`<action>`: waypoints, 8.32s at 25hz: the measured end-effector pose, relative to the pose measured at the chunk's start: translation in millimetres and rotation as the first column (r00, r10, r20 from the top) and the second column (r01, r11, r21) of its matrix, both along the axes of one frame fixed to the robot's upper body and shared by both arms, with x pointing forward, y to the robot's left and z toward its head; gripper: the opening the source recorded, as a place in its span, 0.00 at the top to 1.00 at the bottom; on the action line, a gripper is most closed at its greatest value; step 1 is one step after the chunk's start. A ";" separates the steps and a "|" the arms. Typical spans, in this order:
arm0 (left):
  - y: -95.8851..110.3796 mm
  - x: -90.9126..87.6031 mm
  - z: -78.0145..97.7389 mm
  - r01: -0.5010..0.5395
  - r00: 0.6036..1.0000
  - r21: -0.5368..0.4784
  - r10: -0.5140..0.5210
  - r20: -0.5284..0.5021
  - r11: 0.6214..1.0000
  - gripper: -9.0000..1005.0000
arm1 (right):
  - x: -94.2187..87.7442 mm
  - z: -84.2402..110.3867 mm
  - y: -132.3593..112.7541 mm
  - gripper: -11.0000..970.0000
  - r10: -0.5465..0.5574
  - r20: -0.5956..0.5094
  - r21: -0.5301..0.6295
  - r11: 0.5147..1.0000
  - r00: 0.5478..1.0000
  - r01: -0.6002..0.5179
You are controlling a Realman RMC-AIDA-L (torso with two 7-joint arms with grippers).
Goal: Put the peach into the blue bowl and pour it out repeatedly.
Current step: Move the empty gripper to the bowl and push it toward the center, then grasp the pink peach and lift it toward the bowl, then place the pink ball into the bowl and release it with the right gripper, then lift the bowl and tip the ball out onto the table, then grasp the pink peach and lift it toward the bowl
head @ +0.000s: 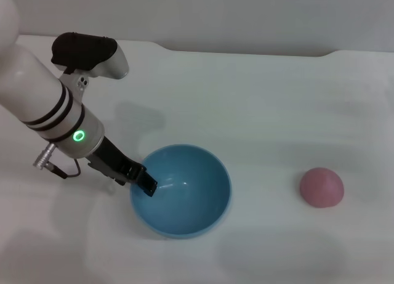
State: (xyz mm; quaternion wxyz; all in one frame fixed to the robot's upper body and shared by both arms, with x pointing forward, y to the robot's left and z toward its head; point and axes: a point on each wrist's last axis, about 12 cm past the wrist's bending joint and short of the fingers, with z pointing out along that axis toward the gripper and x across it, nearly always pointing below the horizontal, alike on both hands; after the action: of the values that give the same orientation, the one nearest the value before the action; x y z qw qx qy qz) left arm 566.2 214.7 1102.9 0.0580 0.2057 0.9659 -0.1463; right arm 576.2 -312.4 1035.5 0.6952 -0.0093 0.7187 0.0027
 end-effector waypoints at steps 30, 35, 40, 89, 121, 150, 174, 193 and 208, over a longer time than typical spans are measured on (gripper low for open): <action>-5.7 -0.9 -1.2 0.025 1.000 0.004 -0.025 -0.002 1.000 0.99 | 26.6 19.5 1.0 0.28 0.139 -0.056 0.492 0.866 0.989 -0.094; -6.5 0.4 -0.4 0.026 1.000 0.003 -0.026 0.005 1.000 0.99 | 49.3 38.2 2.0 0.28 0.371 -0.268 0.599 0.787 0.889 -0.148; -7.9 2.0 1.0 0.028 1.000 0.003 -0.028 0.013 1.000 0.99 | 59.0 57.8 11.8 0.28 0.517 -0.478 0.562 0.801 0.710 -0.205; -23.8 22.0 9.9 -0.041 0.985 -0.134 0.063 0.162 0.990 0.99 | 29.9 56.8 88.4 0.55 0.309 -0.943 0.177 0.782 0.125 -0.598; -39.0 23.2 8.4 0.016 0.988 -0.103 0.000 0.152 0.995 0.99 | 17.8 123.1 150.7 0.81 0.763 -0.645 0.341 0.332 0.038 -0.879; -79.8 49.2 21.2 0.134 0.865 -0.091 -0.071 0.498 0.987 0.99 | -17.1 85.4 -16.6 0.47 0.727 -0.272 0.749 0.571 0.630 -0.336; -145.6 -35.0 -31.5 0.505 0.071 0.291 -0.375 0.924 0.813 0.99 | -78.0 37.6 -68.1 0.47 0.574 -0.252 0.837 0.534 0.779 -0.123; -138.5 -55.6 -49.1 0.534 -0.276 0.418 -0.316 0.908 0.735 0.99 | -80.0 22.9 -54.0 0.47 0.613 -0.260 0.836 0.530 0.746 -0.144; -107.4 35.5 -14.6 0.245 0.272 -0.069 -0.001 0.962 0.967 0.99 | -72.2 19.0 -18.8 0.47 0.739 -0.310 0.790 0.550 0.598 -0.269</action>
State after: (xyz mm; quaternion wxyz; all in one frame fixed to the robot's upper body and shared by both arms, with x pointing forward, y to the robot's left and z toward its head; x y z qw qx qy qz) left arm 601.7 107.2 1088.3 0.6334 0.3193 0.6983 -0.0957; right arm 504.0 -331.1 1054.5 0.3372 0.0225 0.8104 0.4786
